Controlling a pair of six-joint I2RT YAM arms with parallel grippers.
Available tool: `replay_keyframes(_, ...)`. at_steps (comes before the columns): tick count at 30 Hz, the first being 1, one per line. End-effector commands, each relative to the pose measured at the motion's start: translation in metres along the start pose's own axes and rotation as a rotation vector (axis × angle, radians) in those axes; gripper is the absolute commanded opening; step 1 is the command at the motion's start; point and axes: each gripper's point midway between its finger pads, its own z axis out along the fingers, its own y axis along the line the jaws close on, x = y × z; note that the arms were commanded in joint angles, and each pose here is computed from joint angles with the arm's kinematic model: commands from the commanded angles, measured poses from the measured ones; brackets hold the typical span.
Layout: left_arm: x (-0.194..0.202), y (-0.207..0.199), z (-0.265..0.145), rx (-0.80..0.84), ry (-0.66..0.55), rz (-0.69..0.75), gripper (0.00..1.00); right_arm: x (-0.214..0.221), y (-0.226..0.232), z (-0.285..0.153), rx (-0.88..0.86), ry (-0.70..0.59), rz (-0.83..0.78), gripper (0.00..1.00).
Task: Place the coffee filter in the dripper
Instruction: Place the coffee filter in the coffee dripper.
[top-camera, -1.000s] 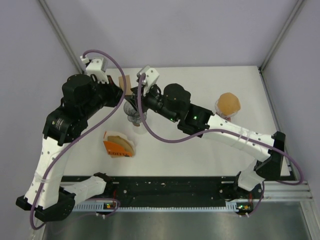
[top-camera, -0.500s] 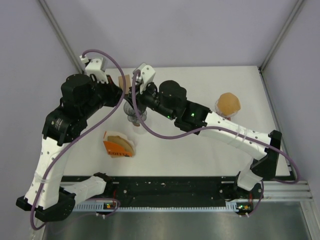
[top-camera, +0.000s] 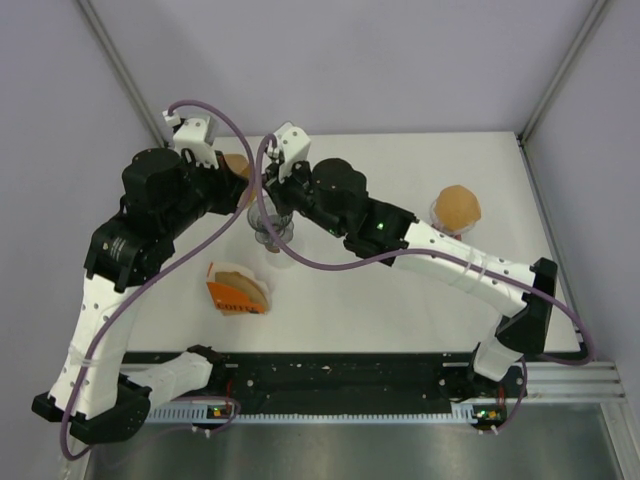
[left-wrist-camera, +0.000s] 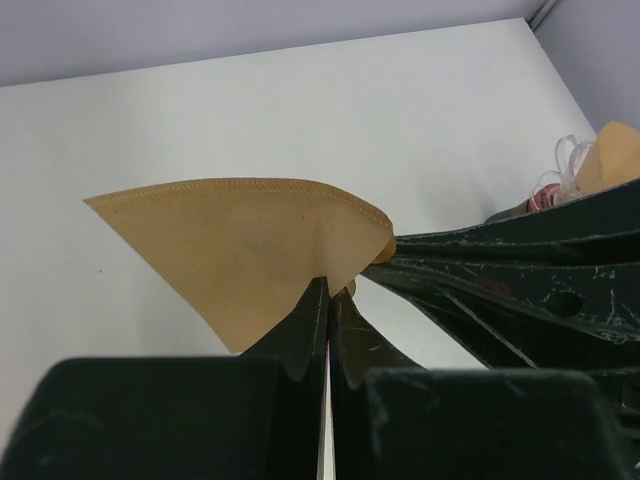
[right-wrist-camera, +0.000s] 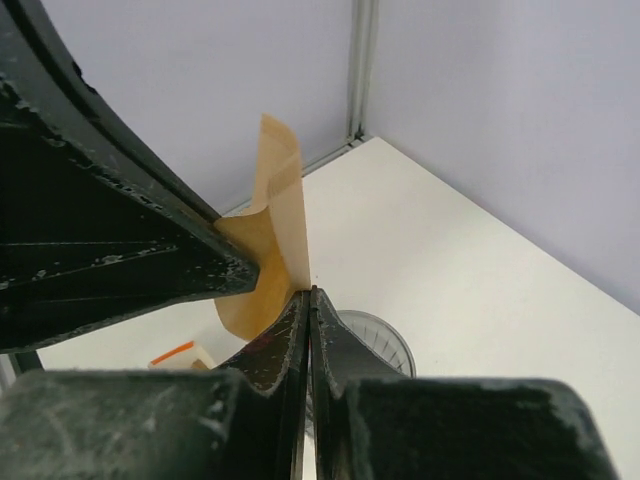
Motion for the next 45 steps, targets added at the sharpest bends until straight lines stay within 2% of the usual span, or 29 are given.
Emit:
replay_keyframes(1,-0.018,0.007,-0.007,-0.034,-0.077,0.069,0.00,-0.029,-0.018,-0.009,0.059,-0.073,0.022,0.00)
replay_keyframes(4,-0.020,0.018,-0.005,-0.081,-0.078,0.140,0.00,-0.029,-0.022,-0.011,0.072,-0.074,0.019,0.00)
replay_keyframes(7,-0.018,0.013,-0.002,-0.053,-0.076,0.152,0.00,-0.028,-0.009,-0.007,-0.007,-0.090,0.031,0.00)
replay_keyframes(10,-0.014,0.011,0.002,-0.040,-0.056,0.141,0.00,-0.027,0.008,-0.002,-0.091,-0.096,0.057,0.13)
replay_keyframes(14,-0.013,0.011,0.001,-0.041,-0.061,0.132,0.00,-0.025,0.018,-0.008,-0.153,-0.107,0.044,0.41)
replay_keyframes(18,-0.014,0.007,0.001,-0.024,-0.063,0.103,0.00,-0.020,0.021,-0.011,-0.170,-0.103,0.039,0.48)
replay_keyframes(22,-0.013,0.005,0.001,-0.012,-0.058,0.097,0.00,-0.020,0.023,-0.006,-0.173,-0.100,0.039,0.47)
replay_keyframes(34,-0.011,-0.002,-0.001,0.026,-0.051,0.103,0.00,-0.029,0.012,0.001,-0.106,-0.121,0.053,0.30)
replay_keyframes(45,-0.010,-0.006,-0.003,0.048,-0.048,0.108,0.00,-0.031,0.005,0.007,-0.057,-0.111,0.056,0.26)
